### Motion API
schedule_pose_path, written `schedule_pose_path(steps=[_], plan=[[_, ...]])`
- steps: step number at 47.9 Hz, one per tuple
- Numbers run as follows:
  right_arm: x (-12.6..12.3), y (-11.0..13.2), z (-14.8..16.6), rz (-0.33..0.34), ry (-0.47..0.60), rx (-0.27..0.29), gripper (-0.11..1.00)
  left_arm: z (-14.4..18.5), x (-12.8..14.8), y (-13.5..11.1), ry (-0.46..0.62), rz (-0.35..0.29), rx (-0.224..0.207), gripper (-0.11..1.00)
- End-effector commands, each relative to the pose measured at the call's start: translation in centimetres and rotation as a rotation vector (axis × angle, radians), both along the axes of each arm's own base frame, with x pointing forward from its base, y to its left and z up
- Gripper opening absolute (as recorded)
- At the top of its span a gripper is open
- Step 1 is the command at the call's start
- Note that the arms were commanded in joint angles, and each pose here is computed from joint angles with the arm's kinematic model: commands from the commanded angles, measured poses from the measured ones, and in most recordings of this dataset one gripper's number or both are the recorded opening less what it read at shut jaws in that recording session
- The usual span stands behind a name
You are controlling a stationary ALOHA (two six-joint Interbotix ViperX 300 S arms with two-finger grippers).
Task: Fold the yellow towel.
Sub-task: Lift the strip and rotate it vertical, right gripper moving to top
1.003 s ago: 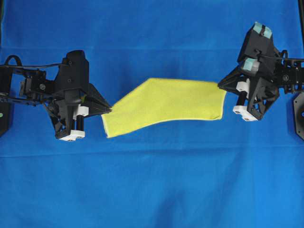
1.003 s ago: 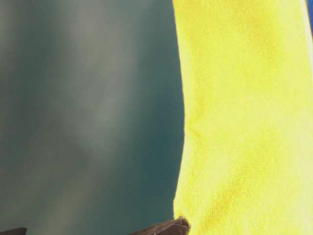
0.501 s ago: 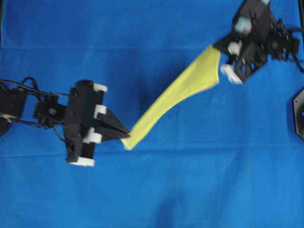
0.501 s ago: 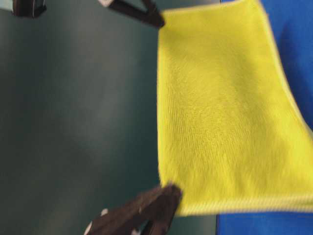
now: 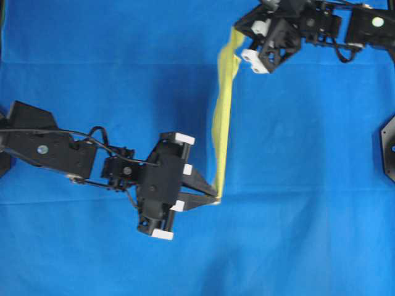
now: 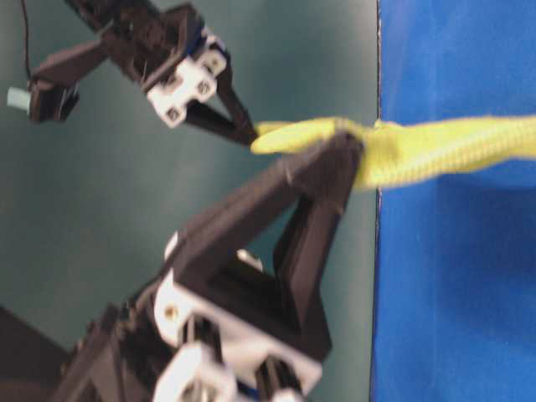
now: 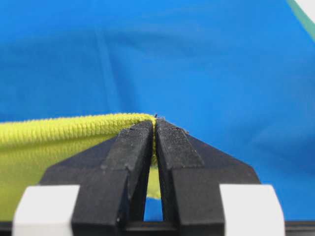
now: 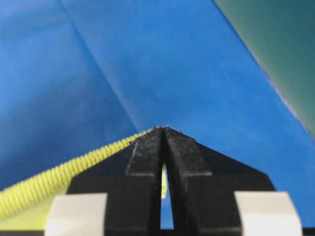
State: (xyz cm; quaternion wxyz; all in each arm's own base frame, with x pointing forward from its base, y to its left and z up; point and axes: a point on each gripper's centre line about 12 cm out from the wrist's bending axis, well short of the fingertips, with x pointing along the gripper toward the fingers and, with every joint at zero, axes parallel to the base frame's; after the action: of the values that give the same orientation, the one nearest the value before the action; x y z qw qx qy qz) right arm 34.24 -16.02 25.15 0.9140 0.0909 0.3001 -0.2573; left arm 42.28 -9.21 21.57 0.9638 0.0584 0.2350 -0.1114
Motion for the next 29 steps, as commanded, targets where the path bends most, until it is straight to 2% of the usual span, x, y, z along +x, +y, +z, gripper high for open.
schedule_pose_path(steps=[1, 16, 29], plan=[[0.4, -1.5, 1.8, -0.023, -0.045, -0.03, 0.01, 1.9, 0.7, -2.0, -0.053, -0.043, -0.007, 0.02], [-0.5, -1.2, 1.1, -0.028, -0.021, -0.022, 0.01, 1.9, 1.6, -2.0, -0.07, -0.038, -0.011, 0.02], [-5.6, -0.5, -0.4, -0.08, 0.009, -0.002, 0.01, 1.3, 7.3, -2.3, -0.107, -0.018, -0.014, 0.02]])
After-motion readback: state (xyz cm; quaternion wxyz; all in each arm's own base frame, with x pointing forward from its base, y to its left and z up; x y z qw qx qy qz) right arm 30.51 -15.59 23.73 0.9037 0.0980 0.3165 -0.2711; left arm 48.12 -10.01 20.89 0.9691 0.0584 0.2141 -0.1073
